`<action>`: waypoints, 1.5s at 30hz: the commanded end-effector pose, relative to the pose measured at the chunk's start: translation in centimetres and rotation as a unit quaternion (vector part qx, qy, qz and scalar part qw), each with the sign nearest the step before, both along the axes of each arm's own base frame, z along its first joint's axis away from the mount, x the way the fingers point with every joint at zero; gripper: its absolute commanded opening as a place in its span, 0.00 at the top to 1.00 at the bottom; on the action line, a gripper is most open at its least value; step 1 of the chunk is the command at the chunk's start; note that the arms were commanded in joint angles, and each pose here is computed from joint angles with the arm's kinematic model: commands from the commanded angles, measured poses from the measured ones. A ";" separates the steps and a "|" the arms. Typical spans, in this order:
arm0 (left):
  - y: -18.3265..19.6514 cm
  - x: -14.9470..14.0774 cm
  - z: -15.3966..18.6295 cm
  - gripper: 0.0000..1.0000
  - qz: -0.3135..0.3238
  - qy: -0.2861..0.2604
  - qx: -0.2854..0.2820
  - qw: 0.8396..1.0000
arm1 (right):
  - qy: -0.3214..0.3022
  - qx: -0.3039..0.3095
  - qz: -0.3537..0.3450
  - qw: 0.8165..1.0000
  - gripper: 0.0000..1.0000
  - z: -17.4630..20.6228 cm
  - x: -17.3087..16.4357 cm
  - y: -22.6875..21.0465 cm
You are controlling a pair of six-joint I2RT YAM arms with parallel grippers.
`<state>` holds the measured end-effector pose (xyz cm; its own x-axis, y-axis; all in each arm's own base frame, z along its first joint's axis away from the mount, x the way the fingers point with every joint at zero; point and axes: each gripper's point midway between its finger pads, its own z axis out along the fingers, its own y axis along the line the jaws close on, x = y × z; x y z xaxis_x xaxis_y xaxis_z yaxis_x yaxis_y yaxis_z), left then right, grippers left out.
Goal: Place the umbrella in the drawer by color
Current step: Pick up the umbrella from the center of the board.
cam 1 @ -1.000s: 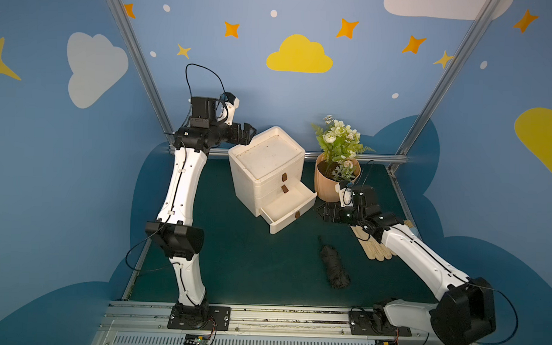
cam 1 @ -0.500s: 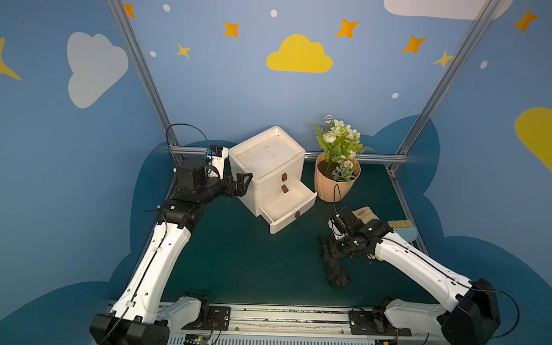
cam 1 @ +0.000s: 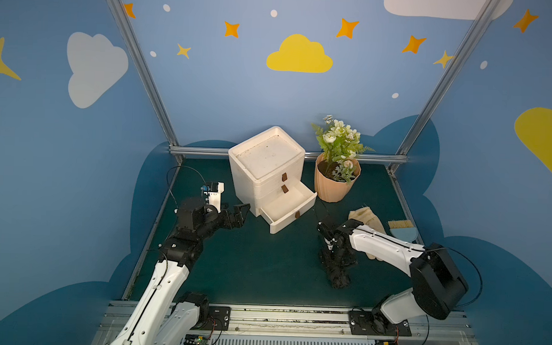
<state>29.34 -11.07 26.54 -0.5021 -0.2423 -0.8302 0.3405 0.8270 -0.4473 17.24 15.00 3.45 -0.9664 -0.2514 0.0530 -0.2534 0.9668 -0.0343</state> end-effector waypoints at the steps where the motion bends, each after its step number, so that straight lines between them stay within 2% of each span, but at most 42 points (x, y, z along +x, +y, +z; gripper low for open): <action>1: -0.7 0.1 1.6 0.00 -0.016 -0.027 -0.015 0.999 | 0.003 -0.011 0.002 1.000 0.21 -0.9 -0.2 -0.2; 7: -1.1 -0.1 1.9 0.00 -0.026 -0.031 -0.014 0.999 | 0.003 -0.016 0.002 1.000 0.37 -2.1 0.1 -0.2; 10: -1.4 -0.2 2.1 0.00 -0.034 -0.034 -0.016 0.999 | -0.012 0.003 0.003 1.000 0.45 -1.6 0.6 0.4; 16: -2.3 -0.6 3.0 0.01 -0.055 -0.043 -0.022 0.997 | -0.084 0.085 0.010 0.993 0.51 2.0 2.5 1.9; 19: -2.9 -0.7 3.6 0.01 -0.070 -0.047 -0.027 0.996 | -0.147 0.166 0.024 0.975 0.54 5.6 4.0 3.3; 22: -4.1 -1.0 4.5 0.01 -0.102 -0.054 -0.038 0.993 | -0.231 0.277 0.036 0.932 0.54 11.1 5.9 5.2; 23: -4.6 -1.1 4.8 0.01 -0.114 -0.057 -0.044 0.991 | -0.263 0.316 0.038 0.911 0.54 13.3 6.6 5.7; 25: -5.7 -1.5 5.6 0.01 -0.142 -0.065 -0.055 0.986 | -0.318 0.389 0.055 0.863 0.54 17.7 7.4 6.6; 27: -7.2 -2.1 6.3 0.01 -0.178 -0.073 -0.061 0.979 | -0.372 0.455 0.079 0.805 0.53 22.3 7.6 7.3; 29: -8.7 -2.9 7.0 0.01 -0.214 -0.080 -0.066 0.971 | -0.408 0.497 0.099 0.759 0.53 26.1 7.5 7.5; 33: -12.1 -4.8 8.5 0.00 -0.298 -0.098 -0.089 0.945 | -0.429 0.566 0.145 0.689 0.53 31.9 6.2 8.2; 36: -14.6 -6.4 9.5 0.00 -0.360 -0.107 -0.105 0.921 | -0.411 0.620 0.192 0.641 0.53 35.2 4.2 9.2; 38: -15.9 -7.2 9.9 0.00 -0.389 -0.109 -0.106 0.909 | -0.385 0.647 0.217 0.621 0.53 36.5 3.1 9.8; 40: -17.1 -7.7 10.0 0.00 -0.409 -0.109 -0.104 0.900 | -0.361 0.666 0.227 0.613 0.53 37.4 2.4 10.3; 45: -19.9 -8.3 10.1 0.00 -0.451 -0.108 -0.117 0.878 | -0.356 0.678 0.267 0.585 0.53 38.7 1.1 11.7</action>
